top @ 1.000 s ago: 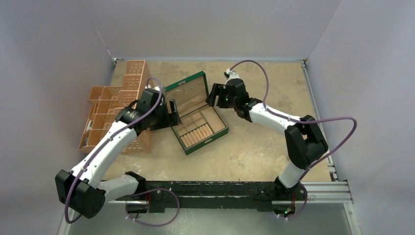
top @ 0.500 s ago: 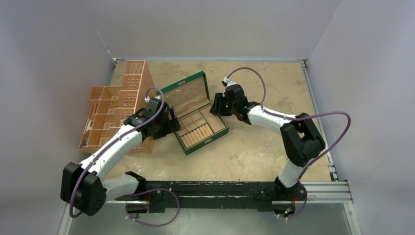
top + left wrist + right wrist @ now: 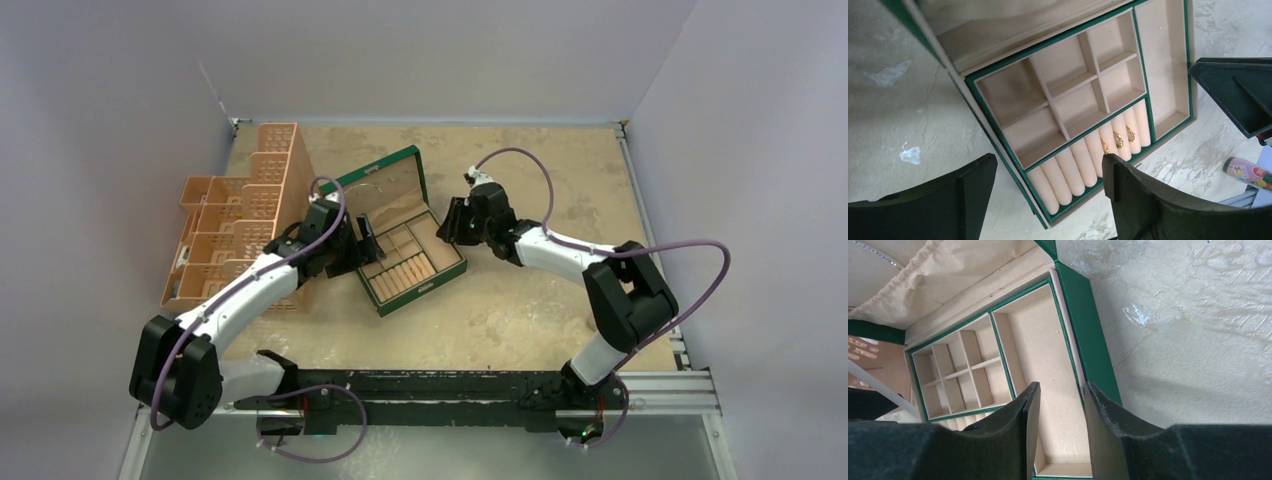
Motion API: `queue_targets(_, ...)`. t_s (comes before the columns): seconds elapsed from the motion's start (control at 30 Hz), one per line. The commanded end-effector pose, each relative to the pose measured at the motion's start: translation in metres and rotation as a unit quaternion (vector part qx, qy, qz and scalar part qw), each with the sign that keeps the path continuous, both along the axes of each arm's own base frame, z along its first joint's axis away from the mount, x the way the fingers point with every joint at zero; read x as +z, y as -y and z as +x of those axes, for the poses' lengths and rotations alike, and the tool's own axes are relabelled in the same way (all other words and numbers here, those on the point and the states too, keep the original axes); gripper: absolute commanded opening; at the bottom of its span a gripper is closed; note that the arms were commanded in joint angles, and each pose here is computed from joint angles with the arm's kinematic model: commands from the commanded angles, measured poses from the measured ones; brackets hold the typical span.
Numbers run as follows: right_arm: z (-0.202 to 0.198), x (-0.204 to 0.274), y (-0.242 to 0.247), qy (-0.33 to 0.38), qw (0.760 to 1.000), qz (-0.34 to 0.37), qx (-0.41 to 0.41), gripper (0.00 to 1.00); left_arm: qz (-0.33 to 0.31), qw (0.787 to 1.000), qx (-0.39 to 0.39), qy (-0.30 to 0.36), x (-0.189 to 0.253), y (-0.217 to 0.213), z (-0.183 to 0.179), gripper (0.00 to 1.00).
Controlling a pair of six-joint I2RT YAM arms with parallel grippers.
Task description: Organize the mixed jewelry
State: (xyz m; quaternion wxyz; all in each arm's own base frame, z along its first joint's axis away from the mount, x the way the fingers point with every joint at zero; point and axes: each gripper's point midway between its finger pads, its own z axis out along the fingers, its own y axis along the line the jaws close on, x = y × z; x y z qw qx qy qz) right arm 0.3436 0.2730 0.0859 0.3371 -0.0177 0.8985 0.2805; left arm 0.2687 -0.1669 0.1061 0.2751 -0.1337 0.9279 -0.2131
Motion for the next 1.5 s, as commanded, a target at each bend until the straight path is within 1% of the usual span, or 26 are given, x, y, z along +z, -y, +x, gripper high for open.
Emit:
queue_targets(0.0,-0.019,-0.003,-0.003,-0.030,0.999,0.027,0.002,0.38,-0.011,0.999,-0.023,0.043,0.007,0.008,0.017,0.77)
queue_targets(0.1,-0.030,-0.007,-0.002,-0.047,0.998,0.046,-0.004,0.35,-0.001,0.999,-0.028,0.044,0.003,0.008,0.021,0.77)
queue_targets(0.2,-0.041,-0.005,0.000,-0.057,0.996,0.066,-0.007,0.33,0.023,0.999,-0.017,0.037,0.000,0.001,0.024,0.77)
queue_targets(0.4,-0.050,-0.007,0.003,-0.070,0.995,0.076,-0.017,0.32,0.080,0.996,0.034,-0.008,-0.010,-0.025,0.015,0.77)
queue_targets(0.53,-0.058,-0.010,0.005,-0.082,0.993,0.085,-0.023,0.31,0.089,0.995,0.036,-0.025,-0.022,-0.029,0.010,0.77)
queue_targets(0.67,-0.065,-0.009,0.010,-0.085,0.991,0.095,-0.036,0.31,0.090,0.995,0.045,-0.028,-0.019,-0.030,0.010,0.77)
queue_targets(0.87,-0.059,-0.007,0.012,-0.076,0.992,0.090,-0.046,0.31,0.090,0.995,0.044,-0.017,0.004,-0.032,0.009,0.77)
queue_targets(1.07,-0.053,-0.008,0.011,-0.072,0.992,0.087,-0.050,0.31,0.123,0.989,0.070,-0.043,-0.007,-0.049,-0.005,0.76)
queue_targets(1.2,-0.052,-0.009,0.011,-0.072,0.993,0.085,-0.049,0.31,0.106,0.991,0.056,-0.057,-0.019,-0.040,-0.008,0.77)
queue_targets(1.37,-0.055,-0.006,0.007,-0.075,0.992,0.092,-0.039,0.31,0.039,0.999,0.004,-0.022,-0.021,-0.010,0.003,0.76)
queue_targets(1.47,-0.066,0.000,0.000,-0.086,0.989,0.119,-0.016,0.31,0.008,1.000,-0.023,0.004,-0.015,0.004,0.009,0.75)
